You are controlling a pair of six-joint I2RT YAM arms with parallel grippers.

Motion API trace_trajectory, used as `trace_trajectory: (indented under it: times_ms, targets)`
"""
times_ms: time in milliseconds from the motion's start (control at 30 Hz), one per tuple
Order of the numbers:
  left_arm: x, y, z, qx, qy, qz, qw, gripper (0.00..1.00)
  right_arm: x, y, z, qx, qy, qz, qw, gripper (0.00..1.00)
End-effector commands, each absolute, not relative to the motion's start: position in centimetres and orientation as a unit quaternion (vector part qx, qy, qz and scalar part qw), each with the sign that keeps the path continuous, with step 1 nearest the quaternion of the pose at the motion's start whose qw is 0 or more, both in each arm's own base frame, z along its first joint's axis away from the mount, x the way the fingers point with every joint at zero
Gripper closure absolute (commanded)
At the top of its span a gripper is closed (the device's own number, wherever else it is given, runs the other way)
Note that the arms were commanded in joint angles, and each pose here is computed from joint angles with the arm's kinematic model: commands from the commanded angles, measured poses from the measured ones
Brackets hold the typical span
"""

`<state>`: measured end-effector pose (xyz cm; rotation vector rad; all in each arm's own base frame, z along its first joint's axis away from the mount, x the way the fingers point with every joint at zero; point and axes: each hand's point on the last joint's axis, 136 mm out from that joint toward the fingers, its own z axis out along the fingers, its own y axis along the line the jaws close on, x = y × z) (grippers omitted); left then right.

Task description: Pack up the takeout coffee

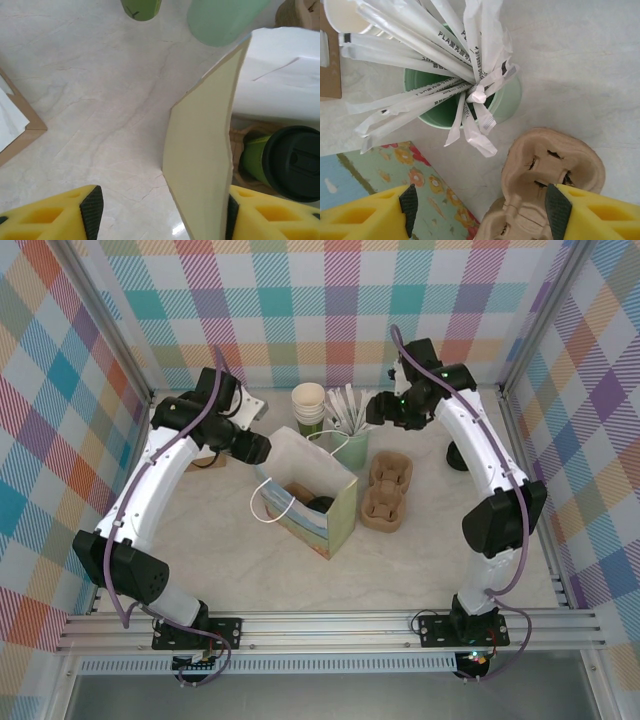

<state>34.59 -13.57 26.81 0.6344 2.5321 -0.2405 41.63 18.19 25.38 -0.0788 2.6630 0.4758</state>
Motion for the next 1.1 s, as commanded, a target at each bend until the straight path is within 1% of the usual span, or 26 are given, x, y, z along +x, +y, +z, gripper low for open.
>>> trace_trajectory:
  times_ms: [0,100,300,433,500,600,733,967,1067]
  targets:
    - [34.1,-13.8,29.1,0.223,0.924,-0.114,0.289,0.32,42.6,19.5,24.8,-0.012,0.955,0.207,0.213,0.33]
    - [34.2,-13.7,29.9,0.202,0.924,-0.117,0.304,0.25,42.8,19.6,23.8,0.0,0.957,0.209,0.202,0.35]
    - [34.2,-11.9,31.0,0.127,0.929,-0.096,0.335,0.23,42.9,19.7,22.2,0.018,0.96,0.211,0.183,0.41]
    - [33.2,-11.2,31.6,0.094,0.924,-0.102,0.357,0.21,42.7,19.6,21.1,0.028,0.963,0.207,0.17,0.44]
    - [32.8,-11.1,31.8,0.085,0.922,-0.108,0.363,0.2,42.7,19.7,20.7,0.029,0.963,0.209,0.166,0.48]
    - [32.5,-11.0,32.0,0.076,0.92,-0.111,0.369,0.2,42.8,19.9,20.5,0.029,0.963,0.213,0.162,0.58]
    - [32.5,-11.0,32.0,0.072,0.919,-0.115,0.37,0.19,42.9,20.0,20.4,0.029,0.963,0.213,0.164,0.66]
    - [32.3,-11.0,32.1,0.071,0.919,-0.114,0.37,0.19,42.8,20.0,21.0,0.02,0.961,0.216,0.17,0.87]
    - [32.2,-10.8,32.2,0.07,0.919,-0.113,0.372,0.19,42.5,19.8,21.6,0.016,0.961,0.214,0.175,0.93]
